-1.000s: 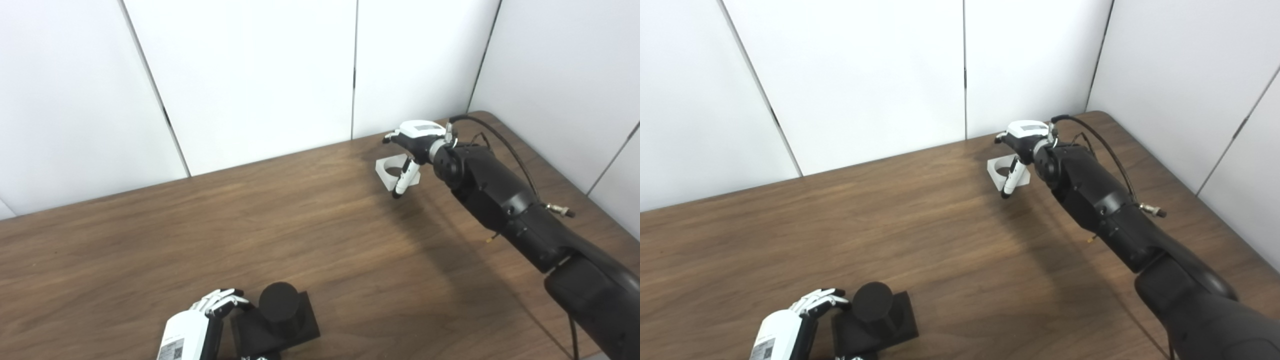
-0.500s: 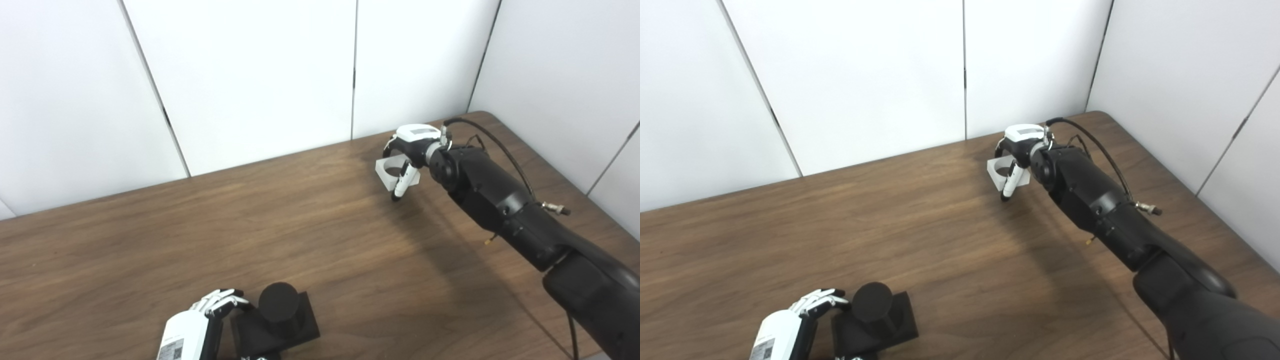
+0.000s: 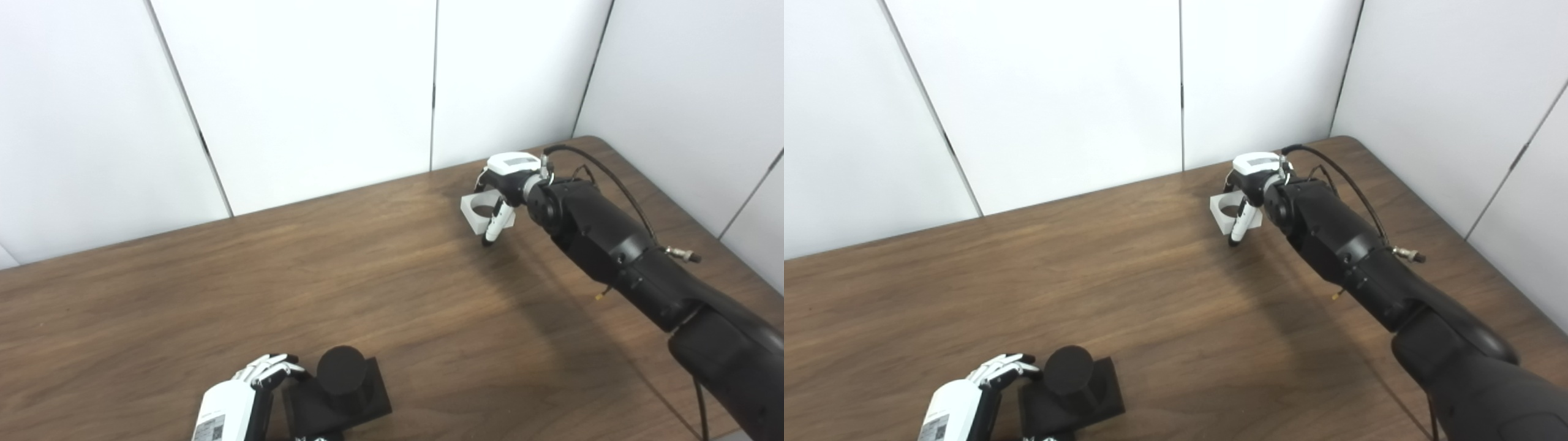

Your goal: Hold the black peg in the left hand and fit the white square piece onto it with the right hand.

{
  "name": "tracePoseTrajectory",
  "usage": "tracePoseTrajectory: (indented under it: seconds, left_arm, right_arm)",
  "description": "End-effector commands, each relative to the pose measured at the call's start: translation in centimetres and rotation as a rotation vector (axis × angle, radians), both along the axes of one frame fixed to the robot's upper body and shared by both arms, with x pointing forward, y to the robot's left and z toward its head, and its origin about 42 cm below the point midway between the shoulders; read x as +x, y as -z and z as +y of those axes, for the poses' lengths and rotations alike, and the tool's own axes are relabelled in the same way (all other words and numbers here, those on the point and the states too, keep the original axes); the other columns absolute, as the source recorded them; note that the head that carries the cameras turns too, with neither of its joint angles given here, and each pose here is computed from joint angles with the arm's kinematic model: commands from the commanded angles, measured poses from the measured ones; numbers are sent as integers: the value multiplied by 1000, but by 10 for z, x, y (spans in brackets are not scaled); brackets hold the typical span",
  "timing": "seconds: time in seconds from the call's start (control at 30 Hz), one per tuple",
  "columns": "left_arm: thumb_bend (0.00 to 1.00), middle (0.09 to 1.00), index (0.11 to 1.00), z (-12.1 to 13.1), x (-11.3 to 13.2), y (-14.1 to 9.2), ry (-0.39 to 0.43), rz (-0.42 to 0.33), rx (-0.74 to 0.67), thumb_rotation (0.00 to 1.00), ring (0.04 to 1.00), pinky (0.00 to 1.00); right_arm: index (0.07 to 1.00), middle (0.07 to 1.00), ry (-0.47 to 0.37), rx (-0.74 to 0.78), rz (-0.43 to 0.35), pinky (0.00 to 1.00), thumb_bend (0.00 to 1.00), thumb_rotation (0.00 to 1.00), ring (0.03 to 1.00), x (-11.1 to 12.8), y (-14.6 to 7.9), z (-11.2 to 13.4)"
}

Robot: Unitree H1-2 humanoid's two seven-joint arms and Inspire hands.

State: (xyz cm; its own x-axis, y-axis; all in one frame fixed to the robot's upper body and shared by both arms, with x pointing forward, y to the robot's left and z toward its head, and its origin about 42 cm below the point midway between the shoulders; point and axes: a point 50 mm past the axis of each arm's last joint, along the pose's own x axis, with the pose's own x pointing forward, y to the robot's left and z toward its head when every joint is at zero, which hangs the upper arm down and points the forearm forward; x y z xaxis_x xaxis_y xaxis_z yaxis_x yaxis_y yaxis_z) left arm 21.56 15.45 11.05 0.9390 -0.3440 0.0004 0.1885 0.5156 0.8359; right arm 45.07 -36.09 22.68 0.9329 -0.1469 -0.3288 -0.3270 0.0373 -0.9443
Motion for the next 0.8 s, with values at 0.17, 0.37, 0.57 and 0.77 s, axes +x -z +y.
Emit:
tracePoseTrajectory:
  seconds: [0.17,0.37,0.57,0.77]
  left_arm:
    - [513,782,487,12,-21,37,-1,218,75,40,836,763]
    - [513,780,487,13,-21,36,0,216,66,39,833,757]
    - [513,781,487,14,-20,36,0,219,69,39,836,762]
    - [513,781,487,16,-20,36,0,219,71,39,835,763]
  right_arm:
    - [759,945,-3,-63,-82,949,848,267,991,6,-38,-13]
    - [752,943,-1,-72,-74,944,841,245,987,5,-36,-14]
    - [728,933,-3,-63,-68,934,835,214,972,3,-31,-17]
    - [707,921,-5,-56,-64,928,822,226,962,0,-28,-15]
